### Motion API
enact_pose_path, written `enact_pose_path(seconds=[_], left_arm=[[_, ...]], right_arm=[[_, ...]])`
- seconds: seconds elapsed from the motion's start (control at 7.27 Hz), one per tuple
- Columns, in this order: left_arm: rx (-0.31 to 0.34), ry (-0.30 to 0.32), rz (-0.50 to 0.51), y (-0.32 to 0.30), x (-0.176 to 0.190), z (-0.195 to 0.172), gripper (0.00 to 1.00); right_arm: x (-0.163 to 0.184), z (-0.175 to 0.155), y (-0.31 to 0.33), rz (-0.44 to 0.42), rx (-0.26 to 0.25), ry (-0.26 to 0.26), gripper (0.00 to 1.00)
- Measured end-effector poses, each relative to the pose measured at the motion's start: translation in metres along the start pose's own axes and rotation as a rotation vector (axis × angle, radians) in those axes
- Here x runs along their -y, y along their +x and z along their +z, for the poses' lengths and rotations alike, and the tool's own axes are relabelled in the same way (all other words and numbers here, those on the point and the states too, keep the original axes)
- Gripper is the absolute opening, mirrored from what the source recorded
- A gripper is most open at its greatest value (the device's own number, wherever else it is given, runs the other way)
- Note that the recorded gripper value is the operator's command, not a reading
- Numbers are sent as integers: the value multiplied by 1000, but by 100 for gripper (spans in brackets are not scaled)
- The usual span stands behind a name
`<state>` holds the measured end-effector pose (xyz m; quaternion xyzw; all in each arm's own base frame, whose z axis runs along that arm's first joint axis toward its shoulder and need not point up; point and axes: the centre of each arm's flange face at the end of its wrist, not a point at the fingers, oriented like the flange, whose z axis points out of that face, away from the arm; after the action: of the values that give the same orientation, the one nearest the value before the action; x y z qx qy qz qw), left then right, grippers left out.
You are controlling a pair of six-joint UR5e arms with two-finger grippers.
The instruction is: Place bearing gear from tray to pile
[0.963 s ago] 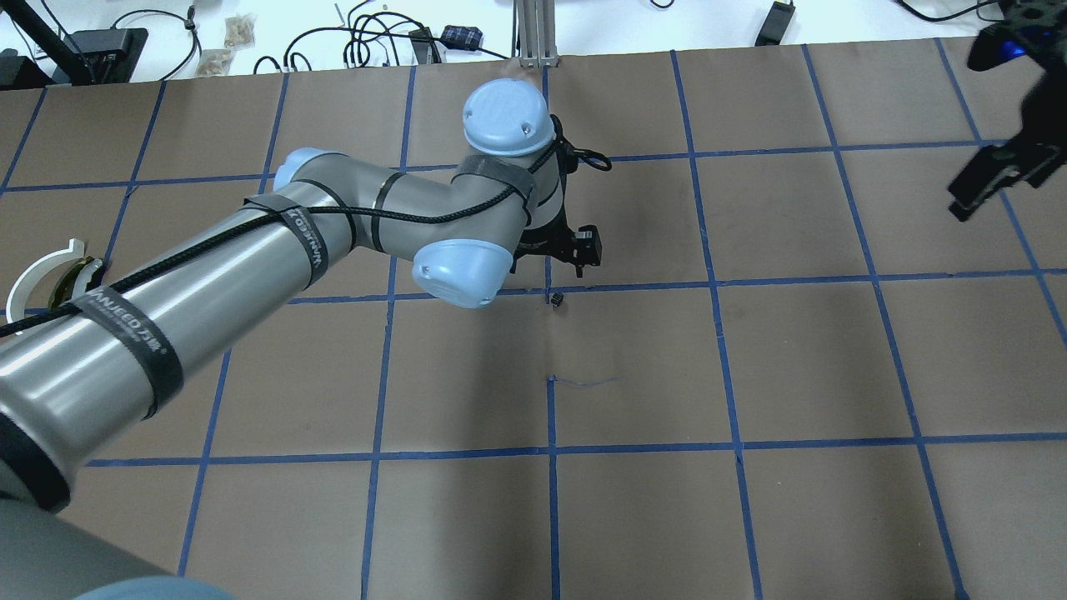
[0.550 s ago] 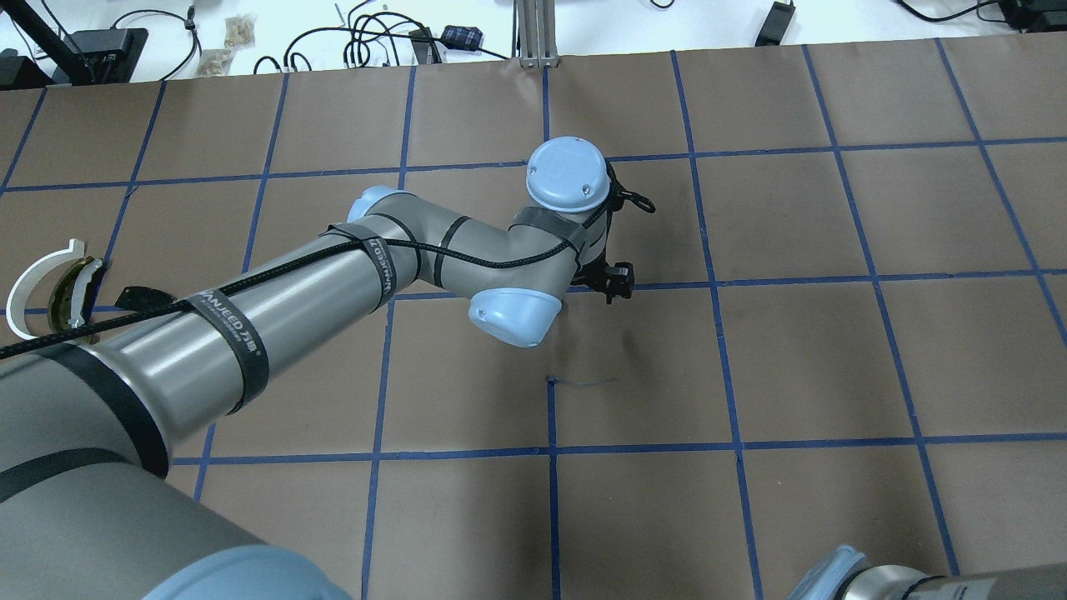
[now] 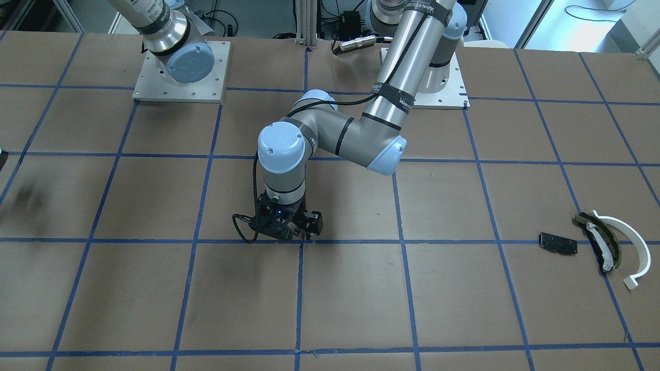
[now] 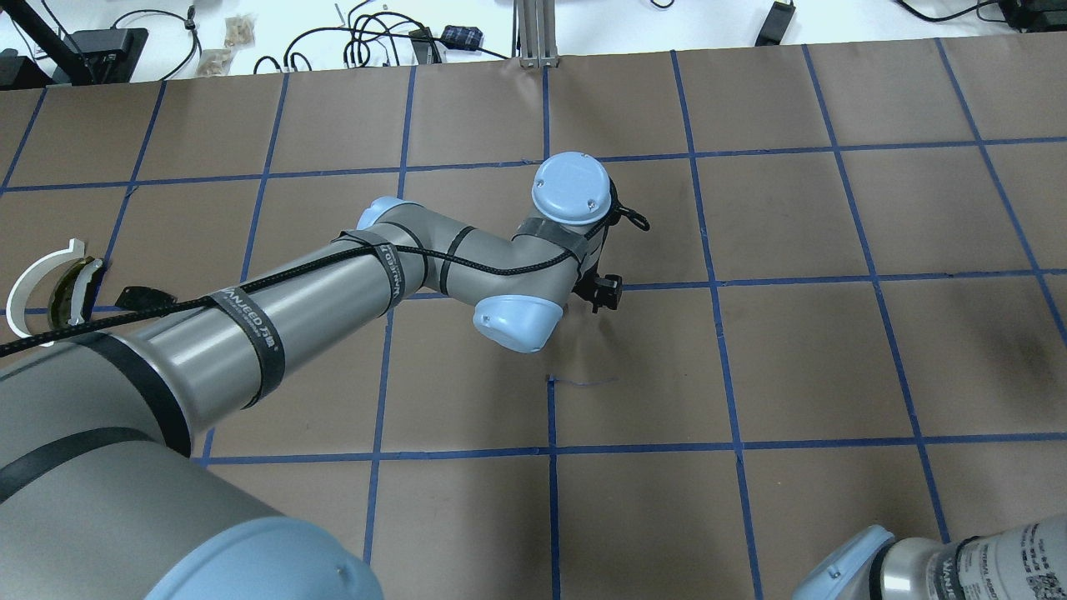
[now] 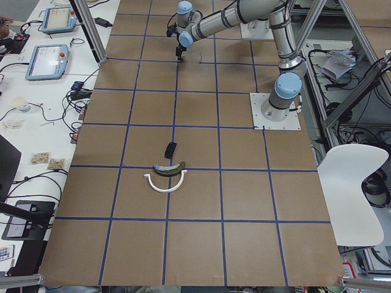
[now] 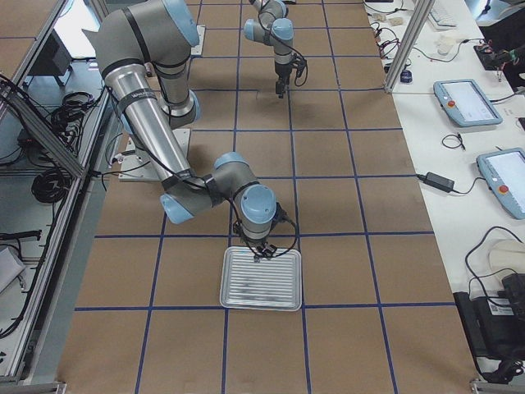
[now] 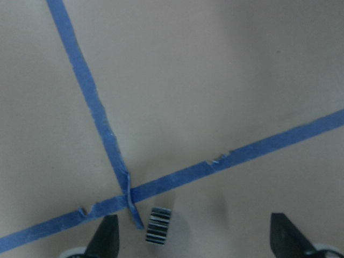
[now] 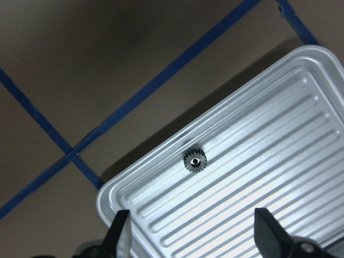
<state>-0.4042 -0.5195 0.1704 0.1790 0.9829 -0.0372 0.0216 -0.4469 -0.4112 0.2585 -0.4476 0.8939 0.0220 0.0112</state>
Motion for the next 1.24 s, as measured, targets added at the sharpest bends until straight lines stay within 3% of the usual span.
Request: enact_pose_path(seconds=[0.14,0.55,0.96,1.24], left_arm=[[10,-5,1,-3,1,4,8],[46,2,-8,-14,3,-2,4],[45,8,-35,-36,9,-9,5],[46,2,-61,-87,15,-38,4]], right_arm=[[-4,16,3,-45,4,3,80],[-2,45,4,-86,27,47,80],[4,67,5,-97,-19,91,78],[5,72,7,-104,-43,89,66]])
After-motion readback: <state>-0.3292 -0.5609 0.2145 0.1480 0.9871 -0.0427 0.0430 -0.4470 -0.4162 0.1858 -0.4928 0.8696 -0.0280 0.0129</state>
